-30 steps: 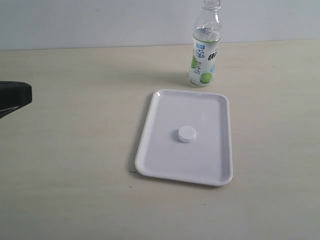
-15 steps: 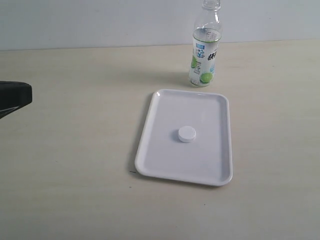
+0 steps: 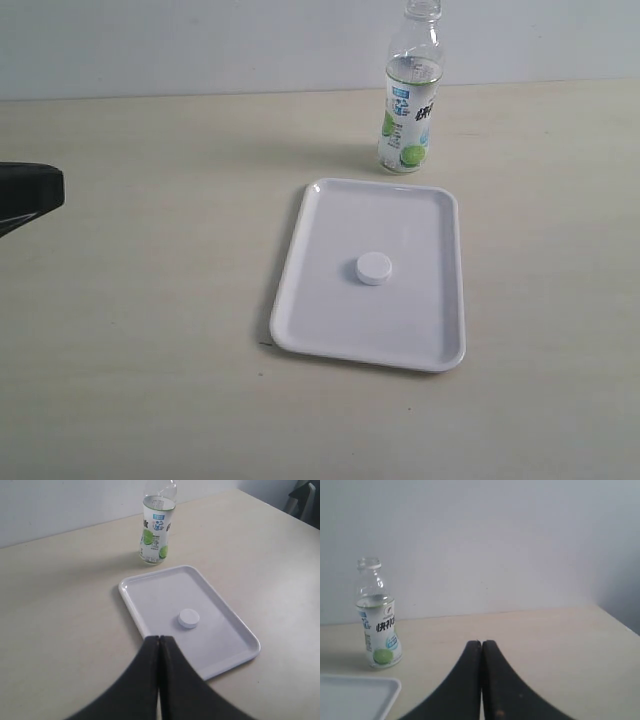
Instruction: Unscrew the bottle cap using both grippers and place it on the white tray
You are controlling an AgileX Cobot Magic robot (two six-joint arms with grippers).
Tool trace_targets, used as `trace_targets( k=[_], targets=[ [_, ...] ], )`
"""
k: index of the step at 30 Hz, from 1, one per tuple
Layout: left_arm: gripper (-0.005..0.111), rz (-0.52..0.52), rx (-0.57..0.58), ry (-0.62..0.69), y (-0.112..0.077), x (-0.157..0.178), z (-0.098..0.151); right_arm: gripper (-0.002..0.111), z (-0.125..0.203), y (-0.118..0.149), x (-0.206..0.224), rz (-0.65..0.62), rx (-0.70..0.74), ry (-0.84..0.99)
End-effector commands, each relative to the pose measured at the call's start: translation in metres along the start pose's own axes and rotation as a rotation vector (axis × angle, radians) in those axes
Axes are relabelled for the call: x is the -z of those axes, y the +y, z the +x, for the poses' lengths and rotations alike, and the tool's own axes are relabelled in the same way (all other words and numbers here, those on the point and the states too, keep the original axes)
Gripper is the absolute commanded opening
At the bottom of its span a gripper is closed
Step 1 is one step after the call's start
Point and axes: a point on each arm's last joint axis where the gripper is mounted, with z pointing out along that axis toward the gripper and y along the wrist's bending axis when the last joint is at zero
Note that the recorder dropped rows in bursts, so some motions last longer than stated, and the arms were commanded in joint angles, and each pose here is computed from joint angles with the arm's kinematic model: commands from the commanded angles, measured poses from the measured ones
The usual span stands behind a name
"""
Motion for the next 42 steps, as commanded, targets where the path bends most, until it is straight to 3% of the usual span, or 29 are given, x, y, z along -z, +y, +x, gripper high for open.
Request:
trace_targets(
  k=[1,27,28,29,31,33,35,37,42],
  targets=[
    [0.0,-0.002,0.001,0.0,0.0,0.0,0.001,0.0,0.008,0.005,-0.001,-0.055,0.013,-0.046],
    [0.0,-0.002,0.001,0.0,0.0,0.0,0.001,0.0,0.013,0.004,0.0,-0.049,-0.001,0.008],
    [0.0,-0.016,-0.062,-0.016,0.001,0.004,0.0,0.0,0.013,0.004,0.0,-0.049,-0.001,0.008],
    [0.0,-0.056,-0.118,-0.041,0.006,0.012,-0.001,0.0,0.013,0.004,0.0,-0.049,-0.001,0.008],
    [0.0,-0.192,-0.116,-0.122,0.021,0.027,0.008,0.0,0.013,0.004,0.0,-0.049,-0.001,0.008],
    [0.0,-0.36,-0.096,-0.281,0.034,0.042,0.026,0.0,0.013,0.004,0.0,-0.049,-0.001,0.008],
    [0.0,-0.474,-0.035,-0.349,0.041,0.051,0.057,0.0,0.013,0.004,0.0,-0.049,-0.001,0.008],
    [0.0,-0.544,-0.029,-0.388,0.041,0.056,0.085,0.0,0.013,0.004,0.0,-0.049,-0.001,0.008],
    [0.0,-0.612,-0.028,-0.432,0.04,0.058,0.113,0.0,0.013,0.004,0.0,-0.049,-0.001,0.008]
  ],
)
